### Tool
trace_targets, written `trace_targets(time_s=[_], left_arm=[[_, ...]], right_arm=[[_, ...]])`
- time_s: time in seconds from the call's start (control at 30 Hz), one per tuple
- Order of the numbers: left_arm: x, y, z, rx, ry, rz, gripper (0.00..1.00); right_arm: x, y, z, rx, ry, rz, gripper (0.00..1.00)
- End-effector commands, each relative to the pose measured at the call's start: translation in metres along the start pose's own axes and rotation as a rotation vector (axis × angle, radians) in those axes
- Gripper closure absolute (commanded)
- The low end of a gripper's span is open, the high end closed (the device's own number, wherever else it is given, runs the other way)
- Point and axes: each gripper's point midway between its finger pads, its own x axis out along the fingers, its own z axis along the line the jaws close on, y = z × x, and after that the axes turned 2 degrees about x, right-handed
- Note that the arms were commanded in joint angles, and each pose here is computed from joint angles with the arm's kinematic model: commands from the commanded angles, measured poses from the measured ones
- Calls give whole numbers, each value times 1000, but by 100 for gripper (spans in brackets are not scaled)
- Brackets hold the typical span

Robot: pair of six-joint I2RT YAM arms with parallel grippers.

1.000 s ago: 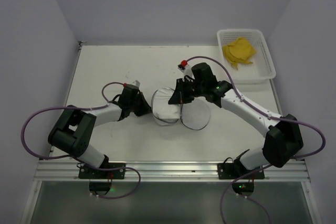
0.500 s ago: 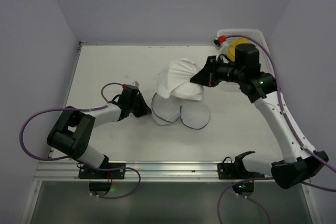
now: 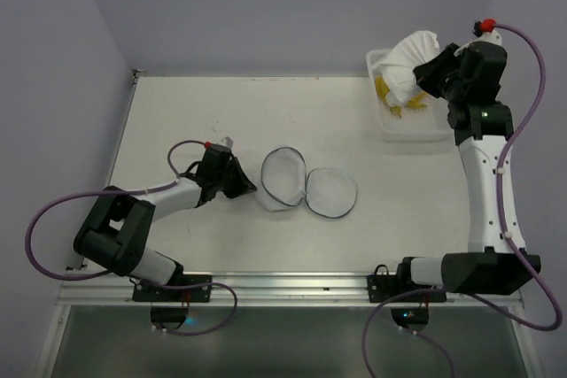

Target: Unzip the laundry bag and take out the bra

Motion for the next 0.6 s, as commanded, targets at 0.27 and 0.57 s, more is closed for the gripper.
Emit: trace_targets(time_s=[0.27, 0.57], left_arm=[[0, -3, -6, -10, 20, 5, 100], [2, -5, -7, -8, 12, 15, 100]], right_arm=[[113, -35, -136, 186, 335, -102, 100], [166, 25, -171, 267, 312, 50, 100]])
